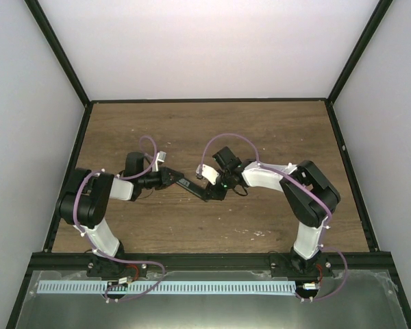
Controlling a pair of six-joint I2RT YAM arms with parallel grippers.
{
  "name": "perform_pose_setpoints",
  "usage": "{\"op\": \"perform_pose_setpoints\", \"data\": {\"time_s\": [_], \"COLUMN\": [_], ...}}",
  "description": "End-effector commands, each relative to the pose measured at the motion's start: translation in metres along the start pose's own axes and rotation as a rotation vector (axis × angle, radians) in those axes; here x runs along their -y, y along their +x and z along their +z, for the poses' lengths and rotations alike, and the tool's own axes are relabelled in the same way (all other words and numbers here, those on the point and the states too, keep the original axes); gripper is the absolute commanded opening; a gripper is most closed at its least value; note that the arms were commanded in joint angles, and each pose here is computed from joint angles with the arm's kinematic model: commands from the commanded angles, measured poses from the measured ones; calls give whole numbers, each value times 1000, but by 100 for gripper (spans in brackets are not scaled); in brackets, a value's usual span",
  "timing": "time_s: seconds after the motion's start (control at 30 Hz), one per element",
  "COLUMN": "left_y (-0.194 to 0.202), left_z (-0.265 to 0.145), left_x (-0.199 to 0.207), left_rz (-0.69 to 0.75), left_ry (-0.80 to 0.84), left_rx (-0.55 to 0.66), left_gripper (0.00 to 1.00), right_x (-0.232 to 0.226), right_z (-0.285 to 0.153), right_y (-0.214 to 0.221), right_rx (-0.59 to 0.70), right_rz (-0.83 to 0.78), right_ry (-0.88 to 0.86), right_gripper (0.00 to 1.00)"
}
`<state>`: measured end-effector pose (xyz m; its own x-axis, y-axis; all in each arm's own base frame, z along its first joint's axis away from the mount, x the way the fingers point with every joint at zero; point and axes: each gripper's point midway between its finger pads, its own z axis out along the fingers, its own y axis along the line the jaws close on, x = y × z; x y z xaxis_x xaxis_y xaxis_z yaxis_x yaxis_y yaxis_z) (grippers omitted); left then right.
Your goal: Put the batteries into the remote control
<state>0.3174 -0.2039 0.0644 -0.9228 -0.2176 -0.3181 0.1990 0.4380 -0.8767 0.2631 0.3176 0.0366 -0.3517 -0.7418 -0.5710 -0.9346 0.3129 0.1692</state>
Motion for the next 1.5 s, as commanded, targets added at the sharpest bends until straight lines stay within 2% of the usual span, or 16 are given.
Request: {"op": "perform_pose_setpoints", "data": {"time_s": [0.0,0.3,1.0,1.47], "left_y": [-5,-1,34,48], "left_z": [-3,-4,12,17], "left_x": [-13,-12,10,18], "left_rz": [40,44,79,75], "left_ry": [-67,-58,78,114], "left_rx": [35,29,-121,-162], "left_gripper": [0,0,0,0], "right_x": [1,5,11,20], "right_z": [4,10,24,26], "right_y": [-14,-17,-29,-39], "right_rx": [26,27,61,104], "right_rz": [-23,-25,-40,-32], "right_ry": [-8,-25,-57,-20], "right_gripper": [28,25,20,19]}}
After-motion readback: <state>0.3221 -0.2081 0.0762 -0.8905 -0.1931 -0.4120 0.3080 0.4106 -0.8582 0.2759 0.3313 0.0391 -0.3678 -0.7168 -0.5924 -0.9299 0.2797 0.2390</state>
